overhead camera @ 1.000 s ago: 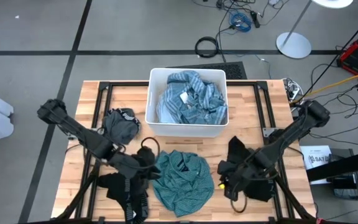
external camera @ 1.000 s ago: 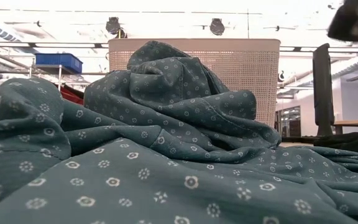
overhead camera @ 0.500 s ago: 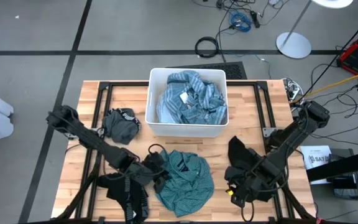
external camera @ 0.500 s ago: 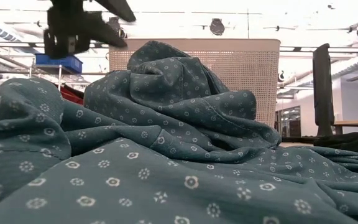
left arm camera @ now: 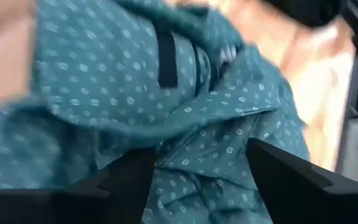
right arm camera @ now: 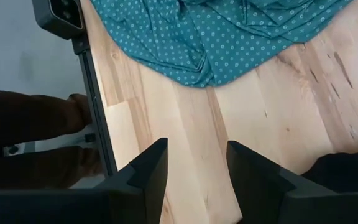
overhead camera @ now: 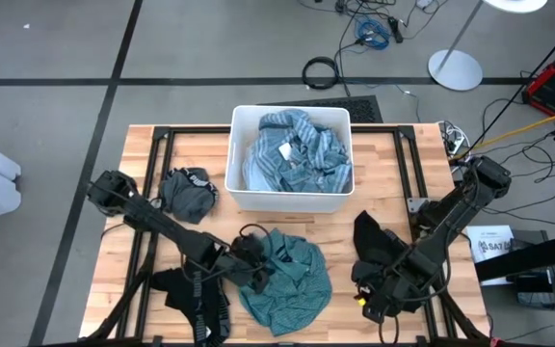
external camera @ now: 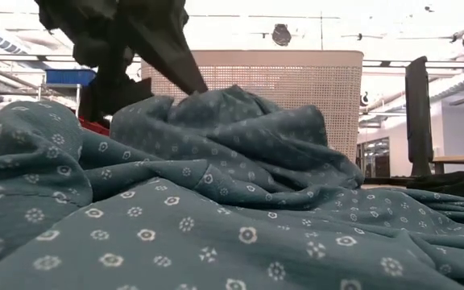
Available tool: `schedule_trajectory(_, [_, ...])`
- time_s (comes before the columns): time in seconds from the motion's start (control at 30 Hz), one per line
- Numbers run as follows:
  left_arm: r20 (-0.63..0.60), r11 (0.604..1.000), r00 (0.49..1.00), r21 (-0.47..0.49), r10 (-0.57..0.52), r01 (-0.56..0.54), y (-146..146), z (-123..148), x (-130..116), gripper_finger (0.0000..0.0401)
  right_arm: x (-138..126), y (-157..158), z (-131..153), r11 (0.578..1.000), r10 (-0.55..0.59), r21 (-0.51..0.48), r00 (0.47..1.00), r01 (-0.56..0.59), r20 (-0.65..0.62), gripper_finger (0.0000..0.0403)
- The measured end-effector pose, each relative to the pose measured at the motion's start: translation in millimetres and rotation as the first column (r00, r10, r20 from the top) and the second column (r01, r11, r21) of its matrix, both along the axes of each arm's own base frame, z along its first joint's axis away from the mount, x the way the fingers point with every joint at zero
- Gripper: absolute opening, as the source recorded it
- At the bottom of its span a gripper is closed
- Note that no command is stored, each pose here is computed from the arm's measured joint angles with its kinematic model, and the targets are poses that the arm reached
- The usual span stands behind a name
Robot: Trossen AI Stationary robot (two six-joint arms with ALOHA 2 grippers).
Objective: Sort clothes
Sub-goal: Adjust the white laundry organizer on the table
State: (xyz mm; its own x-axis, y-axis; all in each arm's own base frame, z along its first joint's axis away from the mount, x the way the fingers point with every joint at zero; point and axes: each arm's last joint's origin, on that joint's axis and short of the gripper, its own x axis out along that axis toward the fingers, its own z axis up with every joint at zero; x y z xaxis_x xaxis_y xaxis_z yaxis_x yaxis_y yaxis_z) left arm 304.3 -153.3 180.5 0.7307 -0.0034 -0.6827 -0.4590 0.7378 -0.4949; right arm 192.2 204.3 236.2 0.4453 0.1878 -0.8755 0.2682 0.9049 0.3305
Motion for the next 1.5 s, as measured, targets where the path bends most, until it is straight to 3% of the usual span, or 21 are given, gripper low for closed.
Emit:
schedule_trajectory(0.13, [-0.048, 0.978, 0.990, -0.168, -0.131, 0.121, -4.2, 0.8, 0.2, 0.0267, -4.6, 2.3, -0.6, 1.000, -0.004, 0.001, 1.000, 0.004, -0.017, 0.0151])
schedule_trajectory(0.23, [-0.050, 0.957, 0.979, -0.224, -0.198, 0.182, -9.9, 2.7, -2.0, 0.0267, -5.3, 2.1, -0.5, 1.000, -0.005, -0.003, 1.000, 0.005, -0.019, 0.0151])
schedule_trajectory(0.37, [-0.054, 0.969, 0.985, -0.193, -0.166, 0.153, -8.4, 2.0, -2.3, 0.0267, -4.9, 0.5, 0.7, 1.000, -0.011, -0.006, 1.000, 0.011, -0.012, 0.0151])
schedule_trajectory(0.6, [-0.013, 0.996, 0.999, -0.075, 0.041, -0.042, 12.4, 0.4, 6.8, 0.0267, -5.1, 0.3, 0.7, 1.000, -0.012, -0.008, 1.000, 0.012, -0.014, 0.0151])
schedule_trajectory(0.77, [-0.012, 0.993, 0.995, -0.063, 0.098, -0.099, 30.0, -6.7, 18.2, 0.0267, -4.2, -0.9, 0.5, 1.000, -0.017, -0.010, 1.000, 0.017, -0.016, 0.0151])
schedule_trajectory(0.87, [0.051, 0.994, 0.994, -0.057, 0.091, -0.088, 34.7, -7.7, 27.9, 0.0262, -2.6, -2.5, 0.5, 1.000, -0.024, -0.010, 1.000, 0.024, -0.016, 0.0151])
schedule_trajectory(1.03, [0.129, 0.996, 0.989, -0.053, 0.073, -0.067, 36.8, -7.6, 37.5, 0.0190, -2.7, -2.8, 0.3, 1.000, -0.024, -0.013, 1.000, 0.024, -0.019, 0.0151])
schedule_trajectory(1.2, [0.138, 0.997, 0.989, -0.056, 0.054, -0.047, 36.2, -6.6, 38.2, 0.0037, -3.6, -3.9, 1.1, 1.000, -0.026, -0.016, 0.999, 0.026, -0.023, 0.0151])
schedule_trajectory(1.23, [0.146, 0.998, 0.988, -0.058, 0.045, -0.037, 35.8, -5.9, 38.7, 0.0022, -4.6, -4.9, 2.9, 1.000, -0.026, -0.013, 0.999, 0.025, -0.020, 0.0151])
schedule_trajectory(1.37, [0.246, 0.991, 0.969, -0.121, -0.021, 0.052, 31.7, 6.0, 43.3, 0.0016, -14.1, -16.5, 16.3, 0.999, -0.009, -0.041, 1.000, 0.009, -0.001, 0.0151])
schedule_trajectory(1.5, [0.450, 0.967, 0.886, -0.156, -0.111, 0.200, 25.2, 40.7, 42.5, 0.0010, -25.7, -33.1, 38.2, 0.996, 0.014, -0.087, 0.994, -0.004, 0.109, 0.0151])
